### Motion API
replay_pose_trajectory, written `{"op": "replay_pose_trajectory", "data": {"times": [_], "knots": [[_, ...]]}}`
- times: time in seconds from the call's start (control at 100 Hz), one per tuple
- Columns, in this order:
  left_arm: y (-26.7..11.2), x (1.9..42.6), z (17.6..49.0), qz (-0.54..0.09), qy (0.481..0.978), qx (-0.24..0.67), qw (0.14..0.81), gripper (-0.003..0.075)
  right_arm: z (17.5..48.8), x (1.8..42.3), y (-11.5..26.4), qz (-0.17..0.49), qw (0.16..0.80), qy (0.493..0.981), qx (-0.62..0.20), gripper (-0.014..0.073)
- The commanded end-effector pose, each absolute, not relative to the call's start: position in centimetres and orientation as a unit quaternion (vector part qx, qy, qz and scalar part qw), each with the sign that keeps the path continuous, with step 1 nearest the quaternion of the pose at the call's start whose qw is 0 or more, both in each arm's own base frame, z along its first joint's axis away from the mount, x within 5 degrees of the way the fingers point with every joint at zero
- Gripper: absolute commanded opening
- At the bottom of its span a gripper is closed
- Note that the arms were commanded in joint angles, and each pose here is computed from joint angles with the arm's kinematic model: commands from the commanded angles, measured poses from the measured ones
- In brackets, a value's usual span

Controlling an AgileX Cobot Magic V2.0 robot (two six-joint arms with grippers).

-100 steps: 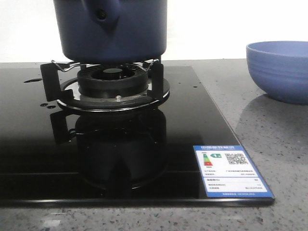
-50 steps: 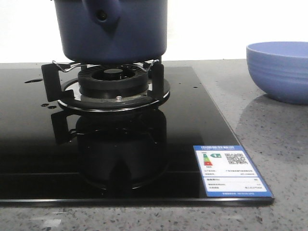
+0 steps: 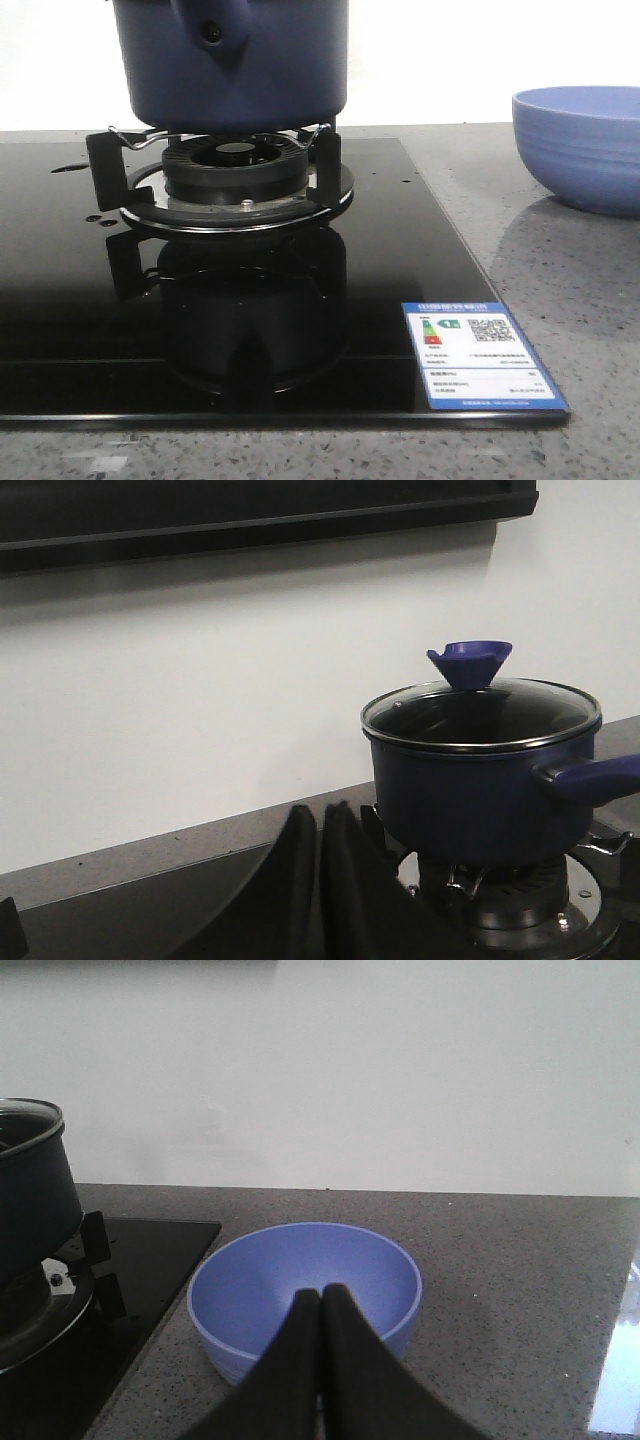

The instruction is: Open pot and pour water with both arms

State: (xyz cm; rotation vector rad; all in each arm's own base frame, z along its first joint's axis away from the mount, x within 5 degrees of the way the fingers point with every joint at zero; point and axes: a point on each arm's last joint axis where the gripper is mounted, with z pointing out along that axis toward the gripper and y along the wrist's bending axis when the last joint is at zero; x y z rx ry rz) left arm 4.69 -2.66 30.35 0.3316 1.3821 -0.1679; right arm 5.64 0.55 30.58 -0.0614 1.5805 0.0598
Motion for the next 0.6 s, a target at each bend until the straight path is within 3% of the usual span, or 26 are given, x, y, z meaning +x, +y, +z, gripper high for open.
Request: {"op": "replay_pose_trajectory", "data": {"times": [0.0, 0.45, 0.59], "knots": [[-2.43, 4.67, 31.26, -0.085, 0.625, 0.129, 0.765, -0.0020, 31.96, 5.56, 0.46, 0.020, 0.734, 0.678, -0.027, -0.0063], [-2.46, 4.69, 31.24, -0.086, 0.626, 0.131, 0.764, -0.0020, 31.96, 5.56, 0.46, 0.020, 0.734, 0.678, -0.027, -0.0063], [-2.10, 4.79, 31.29, -0.054, 0.623, 0.131, 0.769, -0.0020, 31.96, 5.56, 0.46, 0.020, 0.734, 0.678, -0.027, -0.0063]]}}
